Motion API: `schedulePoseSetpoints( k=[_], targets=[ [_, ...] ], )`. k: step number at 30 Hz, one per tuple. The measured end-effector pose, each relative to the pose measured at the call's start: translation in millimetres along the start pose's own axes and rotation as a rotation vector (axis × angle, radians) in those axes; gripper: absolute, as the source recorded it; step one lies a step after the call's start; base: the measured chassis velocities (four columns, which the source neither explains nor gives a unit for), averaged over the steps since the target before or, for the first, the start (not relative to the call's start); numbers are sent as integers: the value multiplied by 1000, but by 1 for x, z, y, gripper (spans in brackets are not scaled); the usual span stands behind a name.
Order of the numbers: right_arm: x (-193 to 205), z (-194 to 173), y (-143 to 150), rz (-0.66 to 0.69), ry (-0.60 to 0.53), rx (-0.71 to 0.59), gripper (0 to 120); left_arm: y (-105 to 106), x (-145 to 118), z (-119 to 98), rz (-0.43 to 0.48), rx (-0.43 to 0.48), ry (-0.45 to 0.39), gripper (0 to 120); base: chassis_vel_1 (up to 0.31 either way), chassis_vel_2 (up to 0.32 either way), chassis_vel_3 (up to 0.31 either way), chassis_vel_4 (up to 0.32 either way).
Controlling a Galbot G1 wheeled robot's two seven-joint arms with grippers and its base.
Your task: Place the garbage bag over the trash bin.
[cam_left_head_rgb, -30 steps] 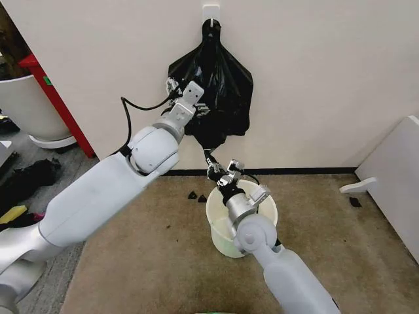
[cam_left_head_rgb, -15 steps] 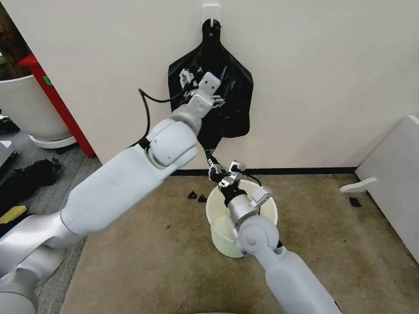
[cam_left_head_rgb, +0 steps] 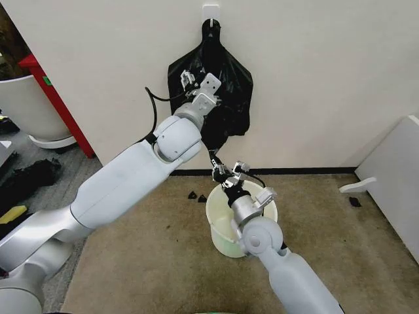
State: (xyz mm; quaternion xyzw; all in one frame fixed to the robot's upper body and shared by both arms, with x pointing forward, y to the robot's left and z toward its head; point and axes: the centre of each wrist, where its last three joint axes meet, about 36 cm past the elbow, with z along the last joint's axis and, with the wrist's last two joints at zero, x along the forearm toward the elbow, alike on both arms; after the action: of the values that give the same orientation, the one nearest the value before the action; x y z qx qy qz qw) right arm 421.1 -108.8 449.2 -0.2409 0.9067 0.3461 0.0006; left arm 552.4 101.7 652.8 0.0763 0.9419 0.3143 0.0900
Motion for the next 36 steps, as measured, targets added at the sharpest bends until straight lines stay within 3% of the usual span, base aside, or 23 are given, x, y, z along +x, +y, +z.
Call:
schedulePoseSetpoints(
  k=[9,25,36],
  targets=[
    [0,1,2,-9,0,-3,0,4,-3,7,-13,-23,12,100,0,0,0,0],
    [-1,2,1,-10,0,2,0,51,16,19,-96,-31,7,100,0,0,0,0],
    [-1,2,-5,4,0,16,0,68,30,22,-132,-6,-2,100,0,0,0,0]
  ],
)
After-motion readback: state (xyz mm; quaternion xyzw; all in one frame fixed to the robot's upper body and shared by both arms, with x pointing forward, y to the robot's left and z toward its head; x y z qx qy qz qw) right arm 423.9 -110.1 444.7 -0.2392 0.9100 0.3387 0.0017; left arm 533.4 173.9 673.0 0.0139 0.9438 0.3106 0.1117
